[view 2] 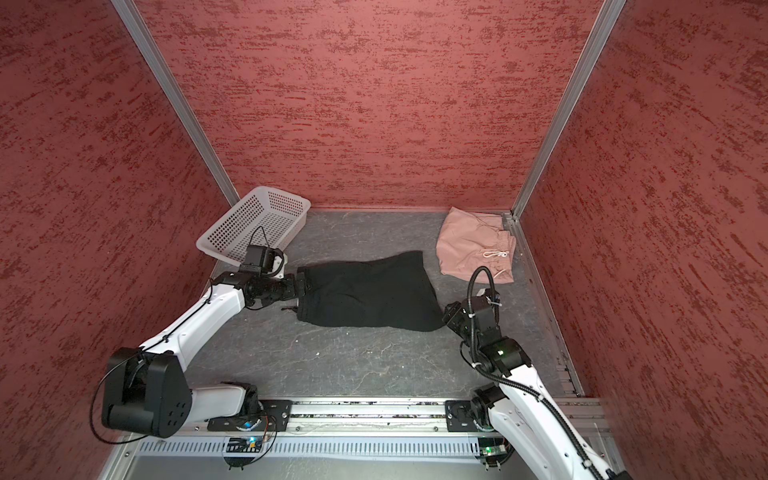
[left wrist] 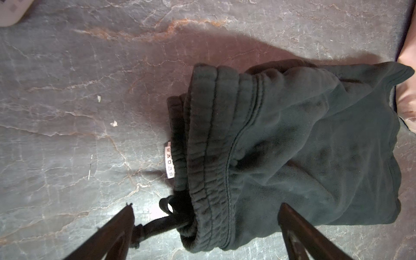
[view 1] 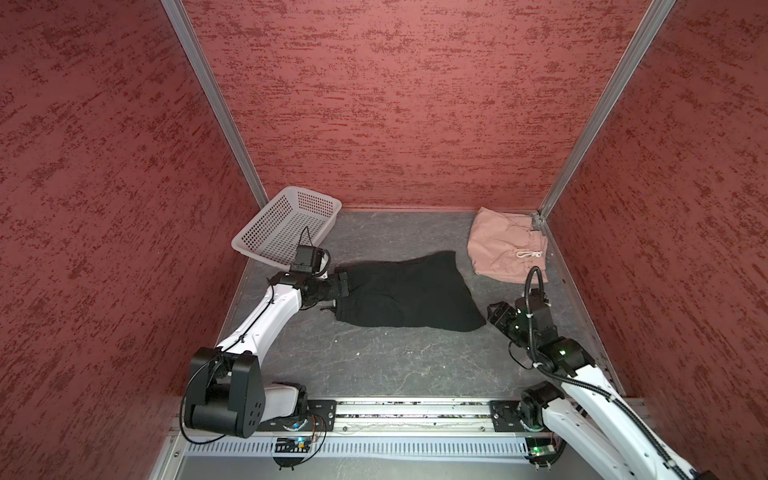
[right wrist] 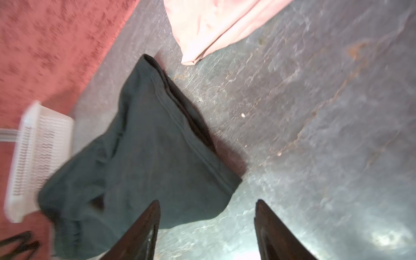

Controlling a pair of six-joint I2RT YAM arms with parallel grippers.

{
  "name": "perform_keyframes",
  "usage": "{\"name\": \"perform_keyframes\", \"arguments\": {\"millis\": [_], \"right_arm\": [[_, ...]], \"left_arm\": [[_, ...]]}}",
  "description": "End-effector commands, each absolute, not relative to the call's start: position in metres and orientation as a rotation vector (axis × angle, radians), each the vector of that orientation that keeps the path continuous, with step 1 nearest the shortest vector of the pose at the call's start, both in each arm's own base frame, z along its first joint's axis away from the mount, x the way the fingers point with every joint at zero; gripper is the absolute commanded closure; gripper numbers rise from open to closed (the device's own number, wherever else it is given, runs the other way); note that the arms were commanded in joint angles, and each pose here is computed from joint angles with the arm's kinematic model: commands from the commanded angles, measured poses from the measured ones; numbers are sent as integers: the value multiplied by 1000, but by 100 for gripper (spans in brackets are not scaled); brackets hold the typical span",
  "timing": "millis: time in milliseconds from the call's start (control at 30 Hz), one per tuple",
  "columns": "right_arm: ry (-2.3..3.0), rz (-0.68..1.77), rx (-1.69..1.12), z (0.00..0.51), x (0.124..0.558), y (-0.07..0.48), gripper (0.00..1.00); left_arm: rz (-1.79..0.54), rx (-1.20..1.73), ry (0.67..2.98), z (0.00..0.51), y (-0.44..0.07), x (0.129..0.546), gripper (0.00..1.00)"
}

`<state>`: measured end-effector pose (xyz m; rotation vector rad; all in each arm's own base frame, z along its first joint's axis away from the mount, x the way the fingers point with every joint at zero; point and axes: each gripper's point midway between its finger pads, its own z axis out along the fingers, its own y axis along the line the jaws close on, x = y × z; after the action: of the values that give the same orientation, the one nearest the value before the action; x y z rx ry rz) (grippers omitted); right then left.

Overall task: Fold and stack the shorts
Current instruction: 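Grasp the far corner with the right gripper while left holds the waistband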

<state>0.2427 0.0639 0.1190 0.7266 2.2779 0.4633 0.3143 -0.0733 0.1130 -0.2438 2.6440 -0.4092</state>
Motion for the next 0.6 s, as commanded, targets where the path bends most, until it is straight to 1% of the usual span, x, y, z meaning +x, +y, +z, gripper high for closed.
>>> {"name": "perform_keyframes", "arguments": {"millis": [0,33,100,167,267,333,433,467,500,533,567], "right_arm": [[2230,364,534,143,278,66,28],[2224,360,473,149,292,72,28],[2227,387,363,157,317,84,29],[2260,443,280,157,339,96,32],[2333,543,155,143,367,119,33],[2391,567,96,128,379,131,33],[2445,581,41,106,394,139,34],[2450,579,24,103,397,140,34],[2458,576,12,99,400,141,35],[2467,566,12,96,403,139,35],[2474,555,12,93,405,137,35]], "left_arm": [[-475,-286,2609,114,-73,317,1],[-515,-309,2601,114,-74,317,0],[-556,-330,2585,115,-77,318,2],[-590,-326,2573,116,-82,317,7],[-582,-335,2576,113,-79,311,12],[-581,-355,2582,110,-77,307,13],[-598,-403,2600,104,-77,298,12],[-598,-423,2611,103,-76,295,9],[-595,-433,2618,102,-75,292,3],[-586,-435,2622,101,-74,290,0],[-573,-438,2620,100,-72,289,1]]}}
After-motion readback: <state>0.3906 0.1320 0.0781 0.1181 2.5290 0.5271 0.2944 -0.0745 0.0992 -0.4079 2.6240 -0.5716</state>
